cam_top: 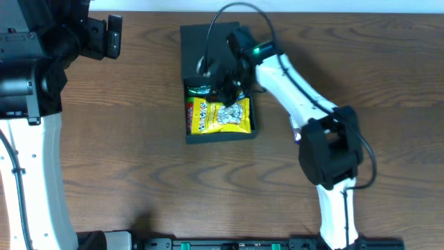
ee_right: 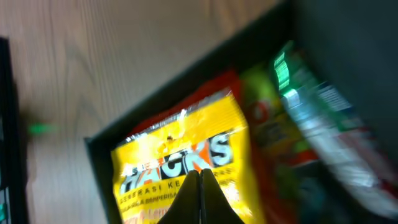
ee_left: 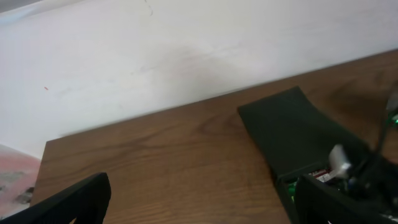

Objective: Pack container
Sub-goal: 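Push the yellow Hacks bag down into the box with the right gripper, then grasp the blue-wrapped bar beside the box with the right gripper, then place the blue-wrapped bar into the box's back left and release, then bring both grippers to the lid's back edges and swing it forward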

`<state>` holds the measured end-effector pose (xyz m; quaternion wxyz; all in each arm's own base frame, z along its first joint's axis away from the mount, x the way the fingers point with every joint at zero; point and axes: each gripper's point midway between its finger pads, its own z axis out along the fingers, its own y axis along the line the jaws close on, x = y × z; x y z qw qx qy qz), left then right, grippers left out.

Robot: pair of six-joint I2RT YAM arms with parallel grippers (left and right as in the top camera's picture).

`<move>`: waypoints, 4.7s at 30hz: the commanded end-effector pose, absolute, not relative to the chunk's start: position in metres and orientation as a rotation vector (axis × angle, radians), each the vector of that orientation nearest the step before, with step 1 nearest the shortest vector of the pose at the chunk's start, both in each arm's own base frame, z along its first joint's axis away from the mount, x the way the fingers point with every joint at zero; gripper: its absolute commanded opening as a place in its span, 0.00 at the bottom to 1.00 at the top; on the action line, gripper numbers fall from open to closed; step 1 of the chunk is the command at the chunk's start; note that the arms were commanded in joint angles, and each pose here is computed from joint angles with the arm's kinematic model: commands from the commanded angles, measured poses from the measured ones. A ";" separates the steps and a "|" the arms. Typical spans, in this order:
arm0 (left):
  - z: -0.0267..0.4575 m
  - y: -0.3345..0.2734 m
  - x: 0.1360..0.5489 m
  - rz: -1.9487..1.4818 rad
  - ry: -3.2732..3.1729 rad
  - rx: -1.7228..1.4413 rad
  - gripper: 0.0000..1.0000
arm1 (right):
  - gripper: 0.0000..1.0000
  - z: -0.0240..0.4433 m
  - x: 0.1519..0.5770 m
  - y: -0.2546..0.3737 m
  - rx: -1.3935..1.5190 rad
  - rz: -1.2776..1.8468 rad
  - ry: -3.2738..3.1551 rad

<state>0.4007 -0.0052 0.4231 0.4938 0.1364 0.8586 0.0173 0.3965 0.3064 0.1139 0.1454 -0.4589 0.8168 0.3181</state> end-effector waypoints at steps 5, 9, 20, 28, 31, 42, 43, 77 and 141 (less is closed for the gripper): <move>0.433 -0.005 0.399 0.053 2.053 0.349 0.95 | 0.01 0.144 0.385 0.255 -1.313 0.905 2.403; 0.433 -0.005 0.399 0.053 2.053 0.349 0.95 | 0.01 0.118 0.366 0.250 -1.335 0.943 2.477; 0.434 -0.005 0.399 0.053 2.052 0.349 0.95 | 0.01 0.094 0.356 0.250 -1.279 0.969 2.551; 0.433 -0.005 0.398 0.052 2.054 0.349 0.95 | 0.02 0.138 0.431 0.163 -0.940 0.447 2.680; 0.432 -0.005 0.398 0.051 2.058 0.349 0.95 | 0.10 0.117 0.439 0.111 -0.684 0.269 2.828; 0.433 -0.005 0.398 0.051 2.056 0.350 0.95 | 0.46 0.032 0.399 0.059 -0.447 0.107 3.064; 0.433 -0.005 0.398 0.051 2.056 0.350 0.95 | 0.46 0.029 0.397 0.059 -0.448 0.106 3.066; 0.434 -0.008 0.398 0.034 2.046 0.360 0.95 | 0.08 0.122 0.494 0.133 -0.591 0.275 2.643; 0.048 -0.096 0.515 -0.775 2.871 -0.347 0.05 | 0.01 0.046 0.521 0.163 -0.091 0.880 2.758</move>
